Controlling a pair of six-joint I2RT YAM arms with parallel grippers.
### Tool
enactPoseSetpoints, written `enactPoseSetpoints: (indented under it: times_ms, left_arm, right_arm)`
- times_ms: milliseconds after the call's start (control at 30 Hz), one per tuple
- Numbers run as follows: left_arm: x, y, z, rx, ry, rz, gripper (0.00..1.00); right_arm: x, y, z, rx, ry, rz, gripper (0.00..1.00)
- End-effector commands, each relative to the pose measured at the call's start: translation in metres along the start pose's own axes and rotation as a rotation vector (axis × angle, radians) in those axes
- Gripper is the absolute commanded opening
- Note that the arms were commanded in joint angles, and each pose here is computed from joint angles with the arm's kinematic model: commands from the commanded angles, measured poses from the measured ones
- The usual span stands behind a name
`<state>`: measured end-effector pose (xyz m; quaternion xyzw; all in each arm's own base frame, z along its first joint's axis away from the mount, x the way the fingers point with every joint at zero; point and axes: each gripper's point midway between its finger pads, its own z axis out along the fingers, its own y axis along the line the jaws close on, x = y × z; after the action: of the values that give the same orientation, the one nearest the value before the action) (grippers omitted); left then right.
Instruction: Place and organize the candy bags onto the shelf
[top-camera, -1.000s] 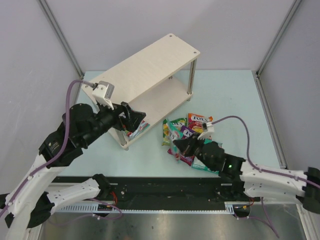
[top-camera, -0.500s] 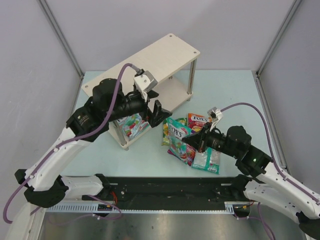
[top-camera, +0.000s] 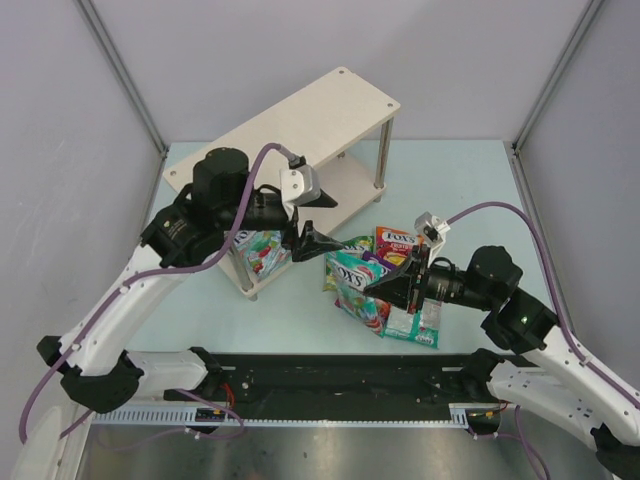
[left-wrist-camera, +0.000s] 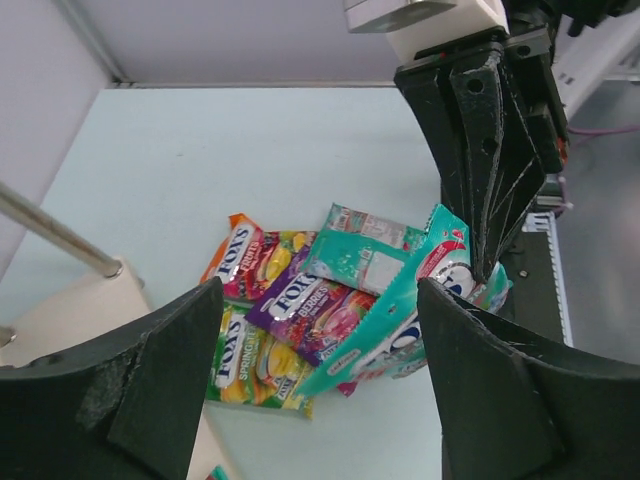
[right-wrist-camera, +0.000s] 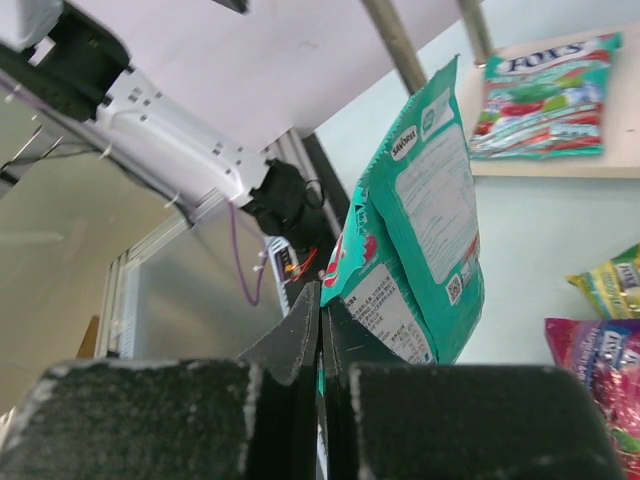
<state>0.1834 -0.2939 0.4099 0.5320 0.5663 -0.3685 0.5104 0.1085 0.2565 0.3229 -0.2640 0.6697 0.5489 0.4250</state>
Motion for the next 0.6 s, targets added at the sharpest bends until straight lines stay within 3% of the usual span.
enactPoseSetpoints:
  times_ms: [0, 400, 567]
  left_arm:
    - [-0.007, -0.022, 0.008, 0.204, -0.061, 0.038, 0.82]
    - [0.007, -0.058, 0.013, 0.515, -0.036, -0.075, 0.76]
    - [0.013, -0.067, 0.011, 0.567, -0.035, -0.115, 0.75]
  right_arm:
    - [-0.027, 0.043, -0.008, -0.169, -0.040, -0.065, 0.00]
    - [-0.033, 0.051, -0.014, -0.183, -0.043, -0.103, 0.00]
    - [-0.036, 0.049, -0.014, -0.171, -0.054, -0.113, 0.00]
